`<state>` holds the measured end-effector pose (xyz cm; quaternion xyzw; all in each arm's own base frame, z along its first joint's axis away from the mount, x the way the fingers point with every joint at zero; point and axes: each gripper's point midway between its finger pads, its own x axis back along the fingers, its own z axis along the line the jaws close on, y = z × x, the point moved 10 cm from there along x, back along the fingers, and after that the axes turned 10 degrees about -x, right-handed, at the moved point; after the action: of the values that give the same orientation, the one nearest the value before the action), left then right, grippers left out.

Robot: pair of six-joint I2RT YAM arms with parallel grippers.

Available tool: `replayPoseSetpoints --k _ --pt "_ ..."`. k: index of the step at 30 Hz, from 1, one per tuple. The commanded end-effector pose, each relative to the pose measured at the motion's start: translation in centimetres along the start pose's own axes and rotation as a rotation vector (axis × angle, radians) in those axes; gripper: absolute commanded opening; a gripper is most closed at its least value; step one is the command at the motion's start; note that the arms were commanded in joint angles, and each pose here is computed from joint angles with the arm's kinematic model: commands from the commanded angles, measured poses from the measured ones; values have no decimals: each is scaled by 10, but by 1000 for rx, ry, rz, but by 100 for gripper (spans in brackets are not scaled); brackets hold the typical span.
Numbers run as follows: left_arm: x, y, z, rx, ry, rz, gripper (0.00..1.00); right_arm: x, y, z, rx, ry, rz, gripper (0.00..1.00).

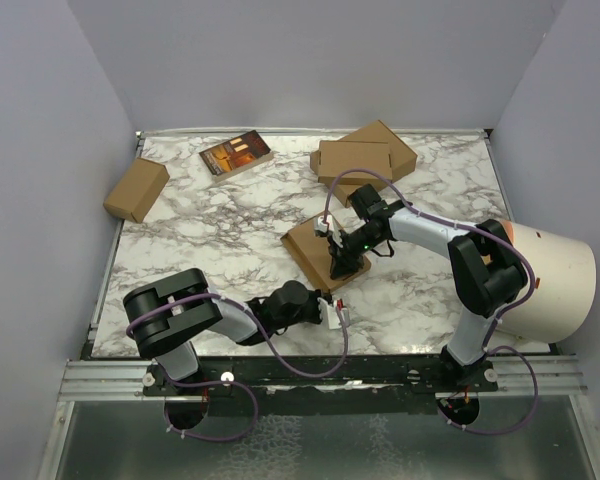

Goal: Fold the paper box

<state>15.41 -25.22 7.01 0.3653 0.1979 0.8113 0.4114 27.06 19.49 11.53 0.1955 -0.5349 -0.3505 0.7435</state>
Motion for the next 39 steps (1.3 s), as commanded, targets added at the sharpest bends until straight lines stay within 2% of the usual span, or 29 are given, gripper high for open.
replayPoseSetpoints --k 1,39 --pt "2 1 3 58 54 -23 0 -8 -12 -5 -37 -10 65 16" --pt "19 -4 10 234 165 -131 0 -10 -16 -7 -53 -20 83 16"
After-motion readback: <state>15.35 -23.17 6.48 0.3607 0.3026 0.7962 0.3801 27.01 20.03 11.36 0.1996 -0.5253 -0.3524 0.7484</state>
